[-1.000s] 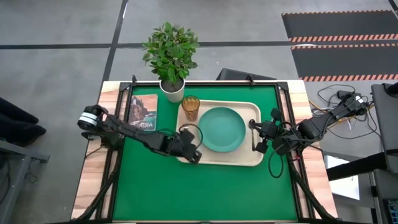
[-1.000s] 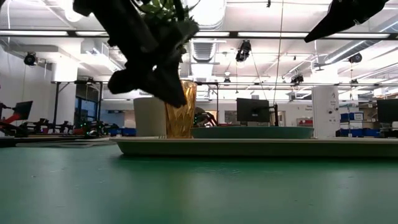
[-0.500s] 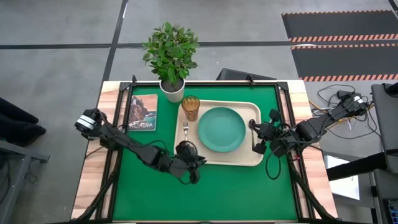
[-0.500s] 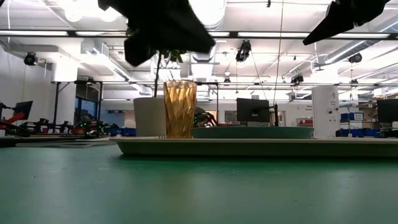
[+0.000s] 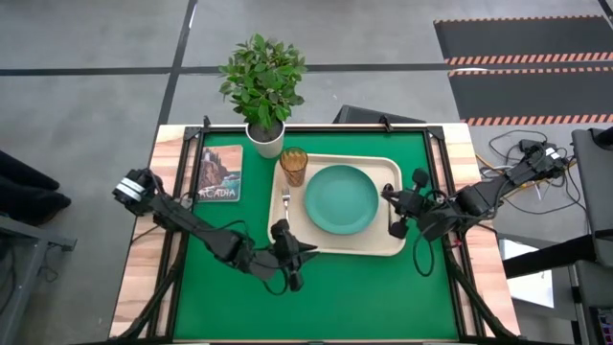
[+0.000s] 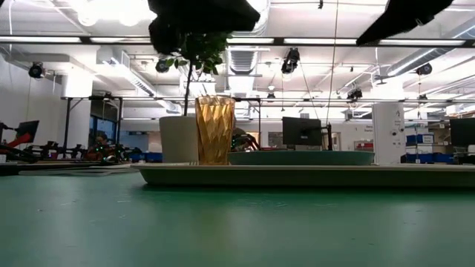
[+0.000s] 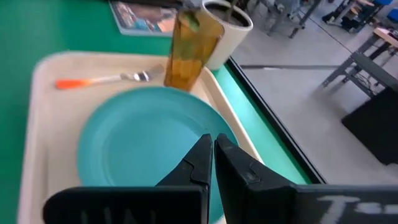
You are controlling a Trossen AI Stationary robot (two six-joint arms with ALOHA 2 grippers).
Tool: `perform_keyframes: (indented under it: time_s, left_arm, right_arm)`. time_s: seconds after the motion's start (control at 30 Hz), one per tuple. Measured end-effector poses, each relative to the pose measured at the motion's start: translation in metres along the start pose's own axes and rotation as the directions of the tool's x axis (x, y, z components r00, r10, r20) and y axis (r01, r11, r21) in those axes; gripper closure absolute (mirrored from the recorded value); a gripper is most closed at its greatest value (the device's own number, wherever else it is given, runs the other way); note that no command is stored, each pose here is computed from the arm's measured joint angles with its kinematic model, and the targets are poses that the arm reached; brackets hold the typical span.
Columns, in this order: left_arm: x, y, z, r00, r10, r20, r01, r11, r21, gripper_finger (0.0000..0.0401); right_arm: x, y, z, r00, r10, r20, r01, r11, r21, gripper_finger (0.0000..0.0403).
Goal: Pick and place plate/cup/fork/spoon on tray
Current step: Adjust the orange fork
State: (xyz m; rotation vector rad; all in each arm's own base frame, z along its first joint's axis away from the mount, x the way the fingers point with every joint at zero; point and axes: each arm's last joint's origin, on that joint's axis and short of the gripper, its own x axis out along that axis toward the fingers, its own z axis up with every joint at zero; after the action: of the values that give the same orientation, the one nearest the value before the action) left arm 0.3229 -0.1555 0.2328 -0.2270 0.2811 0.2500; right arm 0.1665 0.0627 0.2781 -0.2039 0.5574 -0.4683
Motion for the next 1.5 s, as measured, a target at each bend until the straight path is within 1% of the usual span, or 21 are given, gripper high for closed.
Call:
perform_keyframes:
  time_s: [0.1, 0.2, 0.27, 0.4, 0.47, 0.57, 0.63, 0.67, 0.83, 0.97, 1.07, 1.17, 1.33, 1.5]
  left_arm:
    - [-0.004, -0.002, 0.004, 1.000, -0.017, 0.017, 0.016, 0.998, 0.067, 0.0355]
    - [-0.012, -0.004, 0.012, 0.998, -0.051, 0.027, 0.046, 0.987, 0.156, 0.0355]
    - [-0.022, -0.003, 0.022, 0.996, -0.077, 0.047, 0.066, 0.977, 0.201, 0.0355]
    - [-0.042, 0.002, 0.040, 0.992, -0.101, 0.073, 0.075, 0.953, 0.295, 0.0355]
    - [-0.052, 0.005, 0.049, 0.990, -0.108, 0.085, 0.074, 0.940, 0.332, 0.0355]
    - [-0.063, 0.010, 0.059, 0.989, -0.114, 0.093, 0.073, 0.929, 0.362, 0.0355]
    - [-0.067, 0.012, 0.058, 0.989, -0.116, 0.088, 0.074, 0.923, 0.378, 0.0355]
    - [-0.068, 0.014, 0.056, 0.989, -0.116, 0.087, 0.074, 0.921, 0.383, 0.0355]
    - [-0.074, 0.028, 0.038, 0.993, -0.097, 0.072, 0.063, 0.922, 0.382, 0.0355]
    - [-0.079, 0.042, 0.024, 0.992, -0.076, 0.102, 0.037, 0.937, 0.348, 0.0355]
    - [-0.085, 0.053, 0.018, 0.989, -0.038, 0.143, -0.010, 0.945, 0.326, 0.0355]
    - [-0.095, 0.062, 0.022, 0.982, -0.026, 0.185, -0.029, 0.956, 0.292, 0.0355]
    - [-0.114, 0.077, 0.031, 0.970, -0.037, 0.240, -0.033, 0.959, 0.281, 0.0355]
    - [-0.127, 0.088, 0.035, 0.961, -0.045, 0.273, -0.026, 0.967, 0.253, 0.0355]
  right_arm:
    - [0.000, 0.002, 0.006, 0.999, 0.014, 0.046, -0.015, 0.999, 0.028, 0.0394]
    - [0.003, 0.007, 0.010, 0.996, 0.026, 0.087, -0.031, 0.998, 0.058, 0.0394]
    - [0.006, 0.012, 0.010, 0.995, 0.042, 0.089, -0.048, 0.997, 0.064, 0.0394]
    - [0.017, 0.026, 0.010, 0.995, 0.054, 0.084, -0.060, 0.996, 0.071, 0.0394]
    - [0.023, 0.036, 0.013, 0.992, 0.083, 0.100, -0.091, 0.992, 0.088, 0.0394]
    - [0.033, 0.050, 0.020, 0.981, 0.143, 0.128, -0.153, 0.985, 0.073, 0.0394]
    - [0.039, 0.059, 0.027, 0.972, 0.190, 0.141, -0.198, 0.979, 0.044, 0.0394]
    - [0.042, 0.062, 0.031, 0.969, 0.202, 0.145, -0.210, 0.977, 0.043, 0.0394]
    - [0.058, 0.072, 0.053, 0.972, 0.186, 0.140, -0.192, 0.981, 0.025, 0.0394]
    - [0.076, 0.078, 0.071, 0.959, 0.258, 0.121, -0.262, 0.965, 0.018, 0.0394]
    - [0.094, 0.080, 0.085, 0.955, 0.279, 0.105, -0.282, 0.959, 0.017, 0.0394]
    - [0.112, 0.081, 0.098, 0.955, 0.284, 0.083, -0.286, 0.958, 0.015, 0.0394]
    - [0.146, 0.086, 0.116, 0.966, 0.250, 0.062, -0.252, 0.968, 0.020, 0.0394]
    - [0.183, 0.092, 0.122, 0.977, 0.214, 0.010, -0.214, 0.977, 0.011, 0.0394]
